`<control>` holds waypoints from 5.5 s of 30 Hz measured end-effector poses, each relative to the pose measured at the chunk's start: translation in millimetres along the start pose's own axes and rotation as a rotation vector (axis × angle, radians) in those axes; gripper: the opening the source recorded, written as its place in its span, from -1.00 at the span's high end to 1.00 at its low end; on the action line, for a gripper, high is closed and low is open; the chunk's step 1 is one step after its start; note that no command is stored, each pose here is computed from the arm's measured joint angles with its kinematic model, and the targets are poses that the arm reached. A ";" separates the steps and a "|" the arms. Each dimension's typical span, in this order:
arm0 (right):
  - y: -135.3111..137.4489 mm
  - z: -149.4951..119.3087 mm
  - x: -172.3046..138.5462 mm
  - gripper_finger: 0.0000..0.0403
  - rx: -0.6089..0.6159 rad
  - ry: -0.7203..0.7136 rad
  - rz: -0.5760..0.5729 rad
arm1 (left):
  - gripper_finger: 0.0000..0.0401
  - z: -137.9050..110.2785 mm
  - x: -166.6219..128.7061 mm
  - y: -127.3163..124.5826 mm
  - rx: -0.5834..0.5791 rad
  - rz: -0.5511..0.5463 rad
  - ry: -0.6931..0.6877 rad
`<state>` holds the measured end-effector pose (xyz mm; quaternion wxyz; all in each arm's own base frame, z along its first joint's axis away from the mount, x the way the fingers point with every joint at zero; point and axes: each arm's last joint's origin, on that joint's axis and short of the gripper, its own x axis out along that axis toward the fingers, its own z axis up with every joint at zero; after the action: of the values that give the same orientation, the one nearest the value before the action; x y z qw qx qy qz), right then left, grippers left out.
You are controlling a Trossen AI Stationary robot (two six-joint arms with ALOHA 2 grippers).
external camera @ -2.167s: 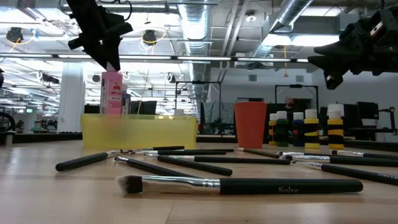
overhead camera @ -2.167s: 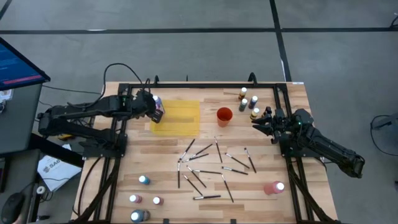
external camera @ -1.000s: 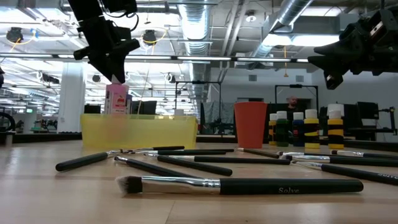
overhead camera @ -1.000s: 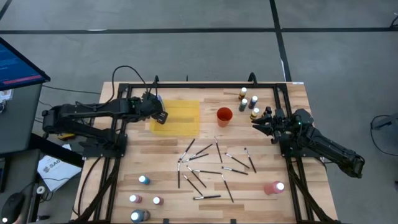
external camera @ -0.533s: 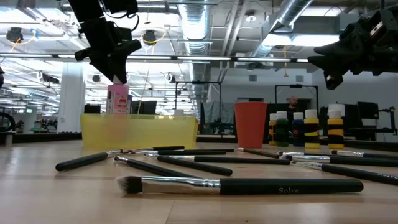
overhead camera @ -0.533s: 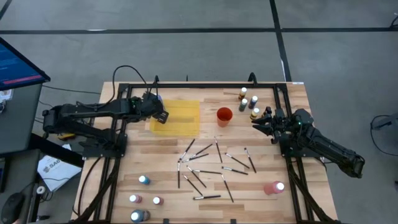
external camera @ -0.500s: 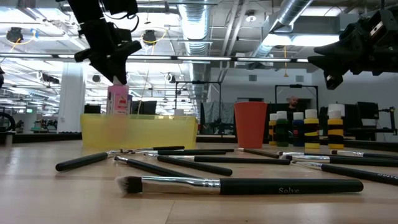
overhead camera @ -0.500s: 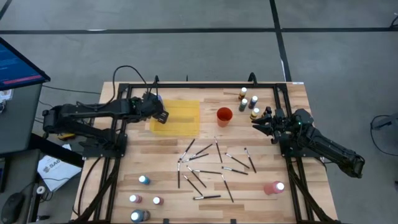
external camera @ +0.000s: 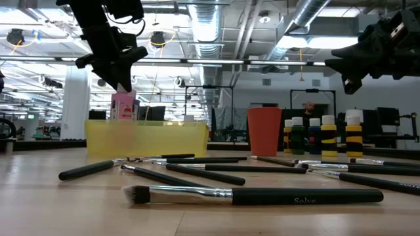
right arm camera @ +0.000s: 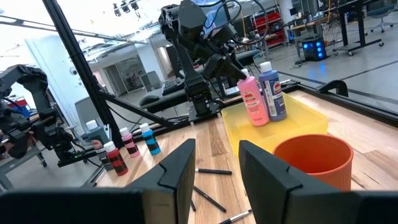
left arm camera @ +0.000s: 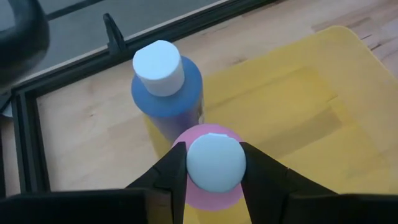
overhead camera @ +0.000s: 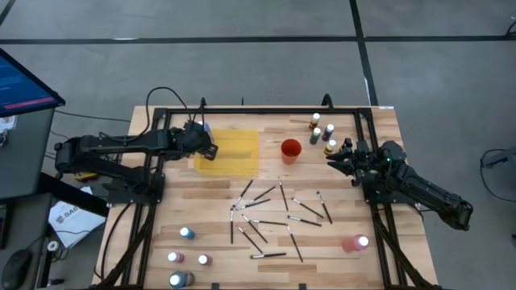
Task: Pick & Place Paint Supplies
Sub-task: Put the top pink paint bottle into the yellow bin, then put the black paint bottle into the yellow bin
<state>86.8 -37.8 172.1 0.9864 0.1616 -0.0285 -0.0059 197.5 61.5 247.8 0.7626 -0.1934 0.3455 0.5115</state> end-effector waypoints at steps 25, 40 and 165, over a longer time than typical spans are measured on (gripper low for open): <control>0.0 -0.2 0.0 0.41 0.000 0.001 0.000 | -0.27 3.7 -32.0 17.6 0.079 -0.255 0.015; 0.1 0.0 0.0 0.41 0.000 0.000 0.000 | -0.25 11.3 -127.3 29.4 -0.081 -1.326 0.007; 0.1 -0.1 0.0 0.41 0.000 0.000 0.001 | 0.06 -150.3 -266.3 -107.4 0.615 -1.053 0.575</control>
<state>86.8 -37.7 172.1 0.9864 0.1616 -0.0284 -0.0052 182.8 -251.3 331.4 0.8082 -0.2388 0.5244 -0.1218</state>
